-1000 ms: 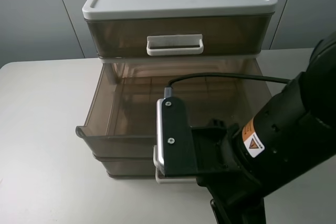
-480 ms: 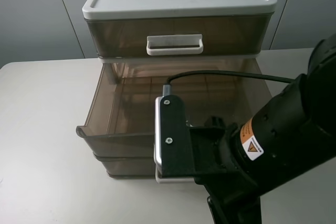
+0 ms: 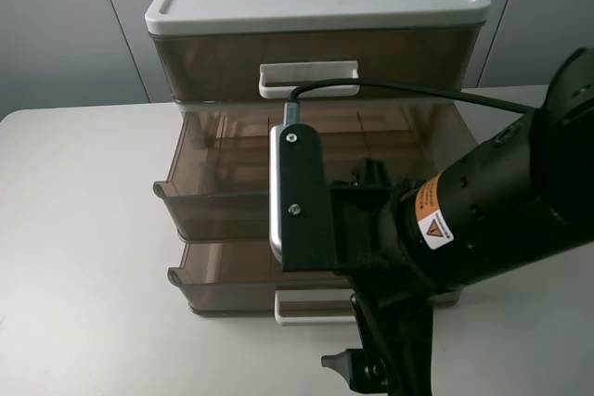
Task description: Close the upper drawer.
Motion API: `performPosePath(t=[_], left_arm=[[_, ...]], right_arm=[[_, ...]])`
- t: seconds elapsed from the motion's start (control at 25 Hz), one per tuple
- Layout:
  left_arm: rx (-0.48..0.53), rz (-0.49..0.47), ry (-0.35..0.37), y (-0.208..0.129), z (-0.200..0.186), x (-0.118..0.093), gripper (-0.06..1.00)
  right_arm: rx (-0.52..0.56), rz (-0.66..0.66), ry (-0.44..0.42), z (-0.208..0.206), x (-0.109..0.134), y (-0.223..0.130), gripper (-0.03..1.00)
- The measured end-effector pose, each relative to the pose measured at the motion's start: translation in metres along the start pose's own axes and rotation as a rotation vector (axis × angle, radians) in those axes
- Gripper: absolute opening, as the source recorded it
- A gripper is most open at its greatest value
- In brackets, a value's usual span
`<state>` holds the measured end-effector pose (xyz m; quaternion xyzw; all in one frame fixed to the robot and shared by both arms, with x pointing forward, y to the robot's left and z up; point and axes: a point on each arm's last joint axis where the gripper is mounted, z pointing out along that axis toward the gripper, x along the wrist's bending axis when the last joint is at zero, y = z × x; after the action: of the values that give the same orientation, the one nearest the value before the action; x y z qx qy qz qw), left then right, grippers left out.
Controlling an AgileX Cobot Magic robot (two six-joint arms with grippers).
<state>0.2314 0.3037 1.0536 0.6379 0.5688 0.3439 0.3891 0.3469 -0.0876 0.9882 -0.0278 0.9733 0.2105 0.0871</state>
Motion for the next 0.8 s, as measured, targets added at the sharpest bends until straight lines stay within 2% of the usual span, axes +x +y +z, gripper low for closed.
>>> performPosePath(t=[0.32,0.56,0.8], left_arm=[[0.000,0.000,0.000,0.0000,0.0000,0.0000,0.74],[0.000,0.000,0.000,0.0000,0.0000,0.0000,0.74],[0.000,0.000,0.000,0.0000,0.0000,0.0000,0.74]], right_arm=[[0.001,0.001,-0.001,0.0000,-0.0001,0.0000,0.70],[0.050,0.015,0.046,-0.0002,0.0038,-0.0048,0.70],[0.061,0.004,0.043,0.0008,0.0043,-0.0071,0.70]])
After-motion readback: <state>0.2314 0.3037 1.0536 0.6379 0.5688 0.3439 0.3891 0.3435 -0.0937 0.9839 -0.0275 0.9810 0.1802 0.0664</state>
